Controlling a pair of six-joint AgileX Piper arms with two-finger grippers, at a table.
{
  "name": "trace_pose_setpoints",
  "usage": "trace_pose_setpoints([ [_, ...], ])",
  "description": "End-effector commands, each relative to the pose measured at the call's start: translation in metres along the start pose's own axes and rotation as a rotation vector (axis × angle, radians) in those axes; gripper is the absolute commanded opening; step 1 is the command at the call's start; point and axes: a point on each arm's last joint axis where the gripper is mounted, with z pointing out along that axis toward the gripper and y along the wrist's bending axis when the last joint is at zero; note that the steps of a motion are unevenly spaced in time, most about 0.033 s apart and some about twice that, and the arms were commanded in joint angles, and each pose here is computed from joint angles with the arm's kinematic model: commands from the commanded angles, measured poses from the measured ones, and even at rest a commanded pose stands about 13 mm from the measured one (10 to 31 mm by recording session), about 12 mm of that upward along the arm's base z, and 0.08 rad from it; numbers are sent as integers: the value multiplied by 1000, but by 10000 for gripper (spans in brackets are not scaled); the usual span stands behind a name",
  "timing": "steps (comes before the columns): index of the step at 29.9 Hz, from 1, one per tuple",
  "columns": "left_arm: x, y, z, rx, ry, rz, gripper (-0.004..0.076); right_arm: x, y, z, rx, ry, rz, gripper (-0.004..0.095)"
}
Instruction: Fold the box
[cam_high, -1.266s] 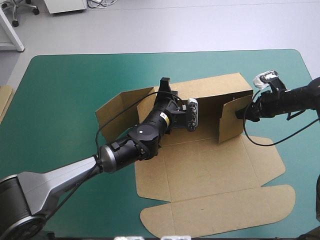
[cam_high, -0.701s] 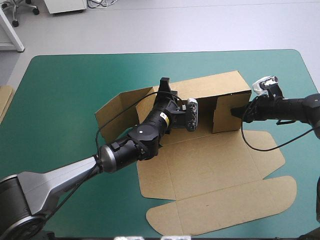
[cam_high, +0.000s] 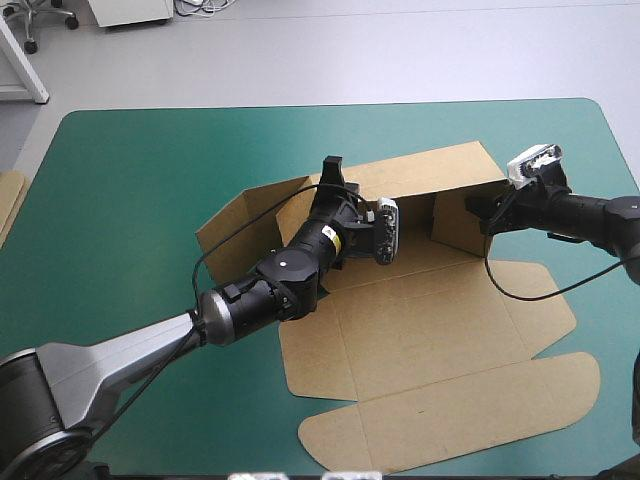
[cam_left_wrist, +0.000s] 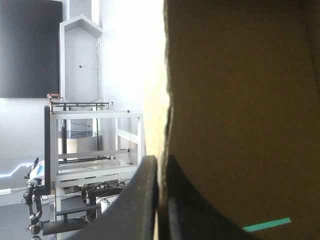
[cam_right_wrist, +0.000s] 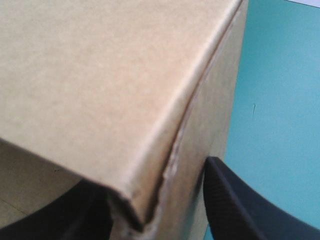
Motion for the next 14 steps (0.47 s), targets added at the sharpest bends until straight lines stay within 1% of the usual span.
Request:
trace_pose_setpoints([
  [1, -3, 24, -17, -76, -50, -17, -10, -21, 7, -12, -4, -91, -18, 377],
  [3, -3, 24, -17, -75, -53, -17, -10, -20, 9, -12, -25, -83, -25, 297],
  [6, -3, 24, -17, -75, -53, -17, -10, -19, 12, -12, -53, -75, -31, 126],
  [8, -3, 24, -17, -75, -53, -17, -10, -19, 14, -12, -75, -74, -7, 13],
  [9, -3, 24, -17, -75, -53, -17, -10, -19, 14, -12, -82, -73, 10, -18],
  [14, -3, 24, -17, -75, -53, -17, -10, -18, 14, -12, -74, -60, 36, -9],
])
